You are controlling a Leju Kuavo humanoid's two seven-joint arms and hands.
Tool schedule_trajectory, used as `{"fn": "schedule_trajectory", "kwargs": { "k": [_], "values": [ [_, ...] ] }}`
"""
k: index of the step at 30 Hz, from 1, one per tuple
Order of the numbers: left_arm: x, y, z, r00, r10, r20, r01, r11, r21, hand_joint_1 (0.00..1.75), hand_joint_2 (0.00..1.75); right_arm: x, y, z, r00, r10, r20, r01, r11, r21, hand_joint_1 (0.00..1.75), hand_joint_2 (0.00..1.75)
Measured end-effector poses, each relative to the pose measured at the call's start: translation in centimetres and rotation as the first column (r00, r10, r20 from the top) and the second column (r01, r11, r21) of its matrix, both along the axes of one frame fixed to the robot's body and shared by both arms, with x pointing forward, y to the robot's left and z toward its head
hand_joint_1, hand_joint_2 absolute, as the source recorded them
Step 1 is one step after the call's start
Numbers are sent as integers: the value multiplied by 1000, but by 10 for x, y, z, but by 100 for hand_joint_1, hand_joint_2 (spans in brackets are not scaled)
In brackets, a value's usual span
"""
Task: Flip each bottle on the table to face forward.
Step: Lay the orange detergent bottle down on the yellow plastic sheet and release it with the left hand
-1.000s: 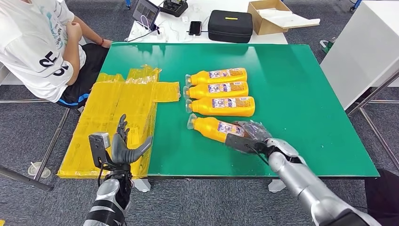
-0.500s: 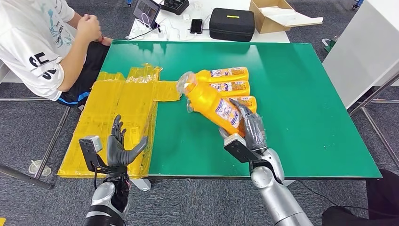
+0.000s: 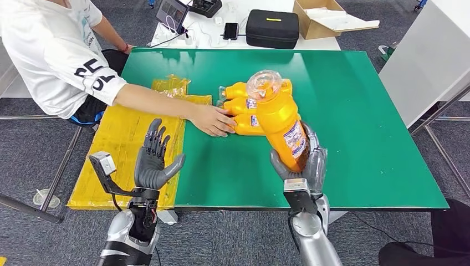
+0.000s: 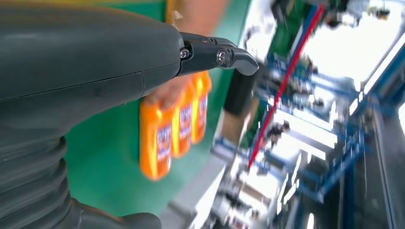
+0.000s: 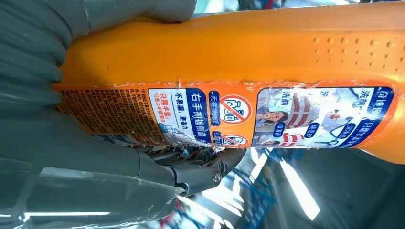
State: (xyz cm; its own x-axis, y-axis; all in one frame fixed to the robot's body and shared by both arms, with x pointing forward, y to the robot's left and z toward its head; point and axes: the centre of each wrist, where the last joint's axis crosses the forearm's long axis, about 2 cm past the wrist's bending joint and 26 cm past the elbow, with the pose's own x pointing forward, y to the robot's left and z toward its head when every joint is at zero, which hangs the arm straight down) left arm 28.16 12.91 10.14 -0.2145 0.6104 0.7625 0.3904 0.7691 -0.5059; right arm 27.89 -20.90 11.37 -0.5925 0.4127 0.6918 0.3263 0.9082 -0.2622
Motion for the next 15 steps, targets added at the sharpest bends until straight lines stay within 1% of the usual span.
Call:
{"fn": "schedule_trajectory", "kwargs": {
  "k": [2, 5, 10, 15],
  "values": [
    [-1, -3, 3, 999, -35, 17, 36, 999, -8, 0, 175, -4, 10, -9, 999, 25, -41, -24, 999, 25, 175, 175],
    [-3, -9, 5, 996, -83, 34, 84, 996, -20, 0, 175, -11, 32, -23, 990, 84, -110, -77, 995, 65, 175, 175],
    [-5, -15, 7, 988, -146, 57, 148, 988, -32, 0, 175, -25, 69, -41, 958, 206, -200, -188, 976, 106, 175, 175],
    [-7, -18, 8, 982, -176, 68, 177, 984, -19, 0, 175, -29, 87, -48, 928, 282, -242, -264, 959, 106, 175, 175]
  ]
}}
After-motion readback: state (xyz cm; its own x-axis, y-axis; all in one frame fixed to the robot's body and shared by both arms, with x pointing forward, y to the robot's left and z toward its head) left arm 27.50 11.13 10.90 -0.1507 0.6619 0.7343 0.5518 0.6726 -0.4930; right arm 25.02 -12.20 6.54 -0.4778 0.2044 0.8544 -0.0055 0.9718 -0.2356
